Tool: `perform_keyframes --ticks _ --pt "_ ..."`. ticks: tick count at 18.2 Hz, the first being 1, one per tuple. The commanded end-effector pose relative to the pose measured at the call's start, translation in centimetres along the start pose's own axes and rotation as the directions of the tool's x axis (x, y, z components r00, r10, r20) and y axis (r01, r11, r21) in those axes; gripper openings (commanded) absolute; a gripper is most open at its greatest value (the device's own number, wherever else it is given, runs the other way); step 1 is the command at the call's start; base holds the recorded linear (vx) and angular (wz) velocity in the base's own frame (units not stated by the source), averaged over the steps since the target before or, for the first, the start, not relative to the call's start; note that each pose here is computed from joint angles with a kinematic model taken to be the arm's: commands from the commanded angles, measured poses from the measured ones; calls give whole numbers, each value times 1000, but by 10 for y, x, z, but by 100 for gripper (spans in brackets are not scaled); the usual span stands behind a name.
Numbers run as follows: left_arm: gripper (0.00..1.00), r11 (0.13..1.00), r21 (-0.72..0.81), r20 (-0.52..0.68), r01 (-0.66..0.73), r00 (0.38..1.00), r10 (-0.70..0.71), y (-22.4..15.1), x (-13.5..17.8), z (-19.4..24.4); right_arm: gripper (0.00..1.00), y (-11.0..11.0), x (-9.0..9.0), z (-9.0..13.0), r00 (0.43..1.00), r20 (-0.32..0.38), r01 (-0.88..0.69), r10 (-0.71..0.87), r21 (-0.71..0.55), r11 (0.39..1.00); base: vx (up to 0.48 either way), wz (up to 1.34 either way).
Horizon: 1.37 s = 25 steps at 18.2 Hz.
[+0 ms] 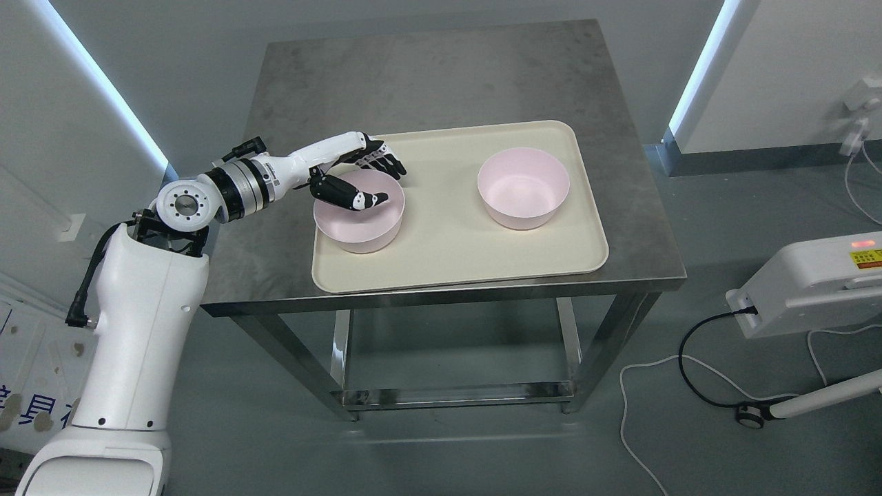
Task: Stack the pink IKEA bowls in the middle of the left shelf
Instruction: 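Grasp the rim of the nearer pink bowl with the left hand, then lift the pink bowl and lower it into the other pink bowl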
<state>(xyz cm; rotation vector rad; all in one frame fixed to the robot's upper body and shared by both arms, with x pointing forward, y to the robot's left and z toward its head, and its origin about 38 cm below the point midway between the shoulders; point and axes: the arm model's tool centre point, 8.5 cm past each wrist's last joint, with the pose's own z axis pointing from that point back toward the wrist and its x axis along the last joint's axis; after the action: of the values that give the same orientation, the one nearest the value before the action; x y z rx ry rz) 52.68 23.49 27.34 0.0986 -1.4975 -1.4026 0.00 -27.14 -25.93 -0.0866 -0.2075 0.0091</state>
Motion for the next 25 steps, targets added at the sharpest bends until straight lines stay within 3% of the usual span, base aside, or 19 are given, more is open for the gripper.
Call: perform_keyframes --ticks 1,4,7,10,15,17,20,25 --pt "11 999 -19 41 45 998 -44 -10 14 -18 100 -11 6 -1 1000 17 2 -1 -19 1000 0 0" --pt "1 999 8 80 31 996 -31 -7 22 -22 100 -11 6 -1 1000 17 2 -1 -19 1000 0 0" --pt "1 997 55 121 45 991 -52 12 38 -21 100 -11 6 -1 1000 17 2 -1 -19 1000 0 0" --pt "0 993 102 195 64 977 -83 38 75 -29 100 -11 6 -1 1000 17 2 -1 -19 1000 0 0" --pt "0 990 112 296 90 948 -120 49 134 -55 100 -11 6 -1 1000 17 2 -1 -19 1000 0 0" --pt "0 988 83 339 133 928 -153 43 170 -75 100 -11 6 -1 1000 17 2 -1 -19 1000 0 0" --pt "0 974 -39 315 222 928 -198 8 192 -103 100 -11 6 -1 1000 17 2 -1 -19 1000 0 0" --pt "0 955 -126 262 269 937 -230 -51 182 -146 100 -11 6 -1 1000 17 2 -1 -19 1000 0 0"
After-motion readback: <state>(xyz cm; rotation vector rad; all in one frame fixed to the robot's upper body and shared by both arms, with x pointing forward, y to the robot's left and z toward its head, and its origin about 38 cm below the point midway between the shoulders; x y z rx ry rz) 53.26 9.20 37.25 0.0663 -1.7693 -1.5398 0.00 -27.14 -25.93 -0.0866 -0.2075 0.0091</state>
